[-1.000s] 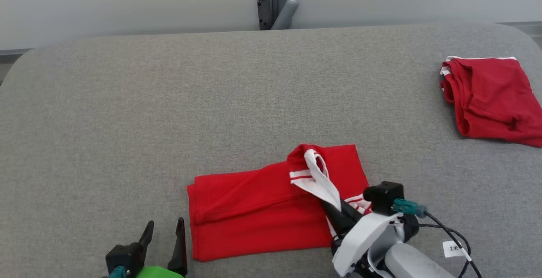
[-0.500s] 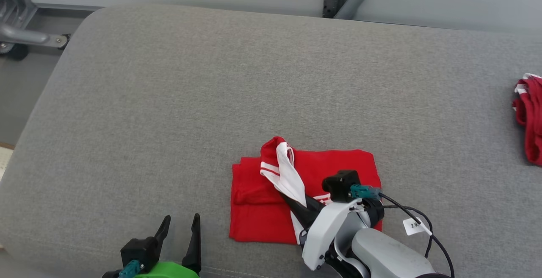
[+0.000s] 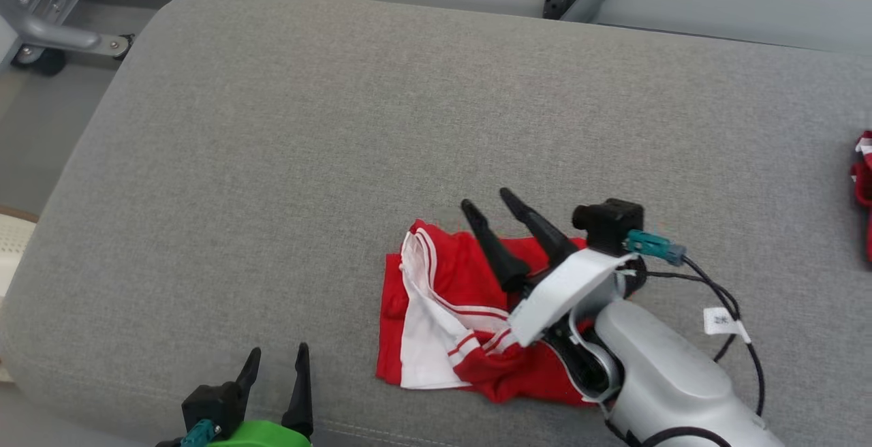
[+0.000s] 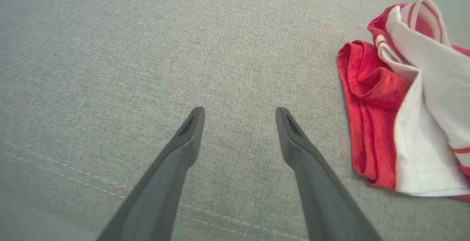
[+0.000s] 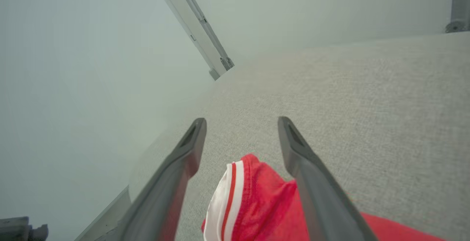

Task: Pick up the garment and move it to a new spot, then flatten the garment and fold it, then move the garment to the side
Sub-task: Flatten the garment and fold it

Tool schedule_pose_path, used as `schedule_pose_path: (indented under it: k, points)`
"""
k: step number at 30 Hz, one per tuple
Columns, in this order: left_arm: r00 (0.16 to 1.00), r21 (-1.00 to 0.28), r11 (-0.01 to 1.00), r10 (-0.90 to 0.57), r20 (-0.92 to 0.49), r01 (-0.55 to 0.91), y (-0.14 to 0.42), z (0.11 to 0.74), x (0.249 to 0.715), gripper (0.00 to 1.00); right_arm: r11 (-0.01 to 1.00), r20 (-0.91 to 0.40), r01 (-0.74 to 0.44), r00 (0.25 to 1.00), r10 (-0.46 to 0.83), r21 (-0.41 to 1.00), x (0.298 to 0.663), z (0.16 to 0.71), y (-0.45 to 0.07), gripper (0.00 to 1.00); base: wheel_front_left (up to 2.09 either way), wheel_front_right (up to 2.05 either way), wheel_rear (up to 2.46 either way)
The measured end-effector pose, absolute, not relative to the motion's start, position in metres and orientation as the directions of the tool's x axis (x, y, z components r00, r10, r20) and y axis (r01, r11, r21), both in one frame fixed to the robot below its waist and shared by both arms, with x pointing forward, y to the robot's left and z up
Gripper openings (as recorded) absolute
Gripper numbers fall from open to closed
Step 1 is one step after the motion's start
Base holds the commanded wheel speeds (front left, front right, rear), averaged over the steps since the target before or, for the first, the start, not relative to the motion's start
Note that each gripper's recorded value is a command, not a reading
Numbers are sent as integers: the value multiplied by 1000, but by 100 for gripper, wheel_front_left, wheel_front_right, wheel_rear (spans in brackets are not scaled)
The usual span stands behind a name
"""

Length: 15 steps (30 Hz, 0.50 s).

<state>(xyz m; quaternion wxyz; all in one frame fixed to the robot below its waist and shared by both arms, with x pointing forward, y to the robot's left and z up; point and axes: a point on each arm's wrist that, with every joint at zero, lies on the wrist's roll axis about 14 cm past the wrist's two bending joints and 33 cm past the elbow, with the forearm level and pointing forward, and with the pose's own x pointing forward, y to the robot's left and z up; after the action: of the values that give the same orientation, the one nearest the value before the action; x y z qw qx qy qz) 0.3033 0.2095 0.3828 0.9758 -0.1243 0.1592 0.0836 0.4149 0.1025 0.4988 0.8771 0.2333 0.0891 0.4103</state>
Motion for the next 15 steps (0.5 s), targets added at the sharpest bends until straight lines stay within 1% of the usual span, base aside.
schedule_pose_path:
  k: [2,6,15]
  points:
    - [939,-216,957,114,-325,-191,207,384,306,100,602,57,-643,705,707,474,427,504,76,100,0,0,0]
    - [946,-217,963,88,-313,-162,200,387,312,100,697,10,-560,783,622,448,426,485,27,100,0,0,0]
    - [957,-217,969,48,-286,-114,190,394,318,100,799,-75,-422,864,497,429,405,456,-33,100,0,0,0]
